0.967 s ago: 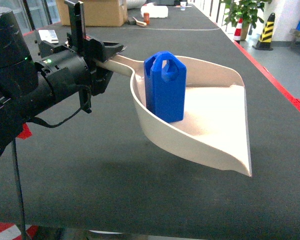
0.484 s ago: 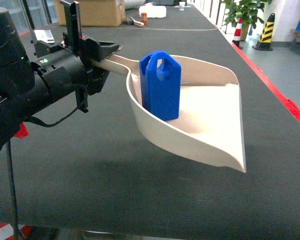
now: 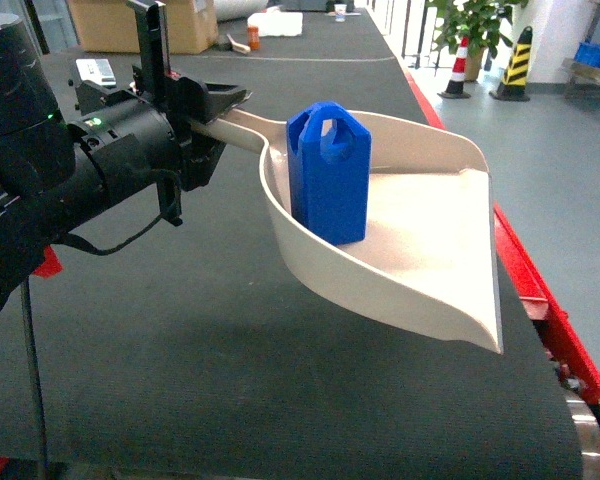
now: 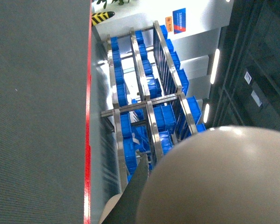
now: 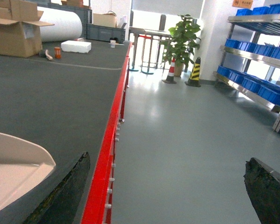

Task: Place part in tray to right shelf

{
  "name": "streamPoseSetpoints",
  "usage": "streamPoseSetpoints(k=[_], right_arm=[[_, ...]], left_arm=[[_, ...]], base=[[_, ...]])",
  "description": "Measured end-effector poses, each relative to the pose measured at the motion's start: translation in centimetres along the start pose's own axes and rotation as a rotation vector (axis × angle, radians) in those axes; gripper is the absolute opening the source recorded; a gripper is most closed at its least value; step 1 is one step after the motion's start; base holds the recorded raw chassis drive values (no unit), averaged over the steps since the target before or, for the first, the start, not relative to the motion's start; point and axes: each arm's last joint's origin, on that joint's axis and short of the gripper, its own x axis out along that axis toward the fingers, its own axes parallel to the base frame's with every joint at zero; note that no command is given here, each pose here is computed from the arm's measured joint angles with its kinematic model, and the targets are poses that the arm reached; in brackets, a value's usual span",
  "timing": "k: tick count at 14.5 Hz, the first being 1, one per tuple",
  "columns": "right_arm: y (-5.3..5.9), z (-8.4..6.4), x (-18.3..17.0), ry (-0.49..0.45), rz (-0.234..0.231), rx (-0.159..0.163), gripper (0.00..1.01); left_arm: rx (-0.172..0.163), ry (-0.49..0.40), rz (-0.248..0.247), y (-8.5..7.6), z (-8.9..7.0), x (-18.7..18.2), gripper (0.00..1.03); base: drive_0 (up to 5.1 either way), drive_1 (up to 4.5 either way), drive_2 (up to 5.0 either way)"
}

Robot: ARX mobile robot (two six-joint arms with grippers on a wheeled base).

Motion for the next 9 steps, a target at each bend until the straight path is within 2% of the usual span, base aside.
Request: streamPoseSetpoints(k=[9], right_arm=[[0.0, -0.03, 0.01, 0.002, 0.0, 0.0, 0.98]], left_arm=[[0.0, 0.001, 0.001, 0.01, -0.04, 0.0, 0.13]], base=[[5.0, -2.44, -2.4]])
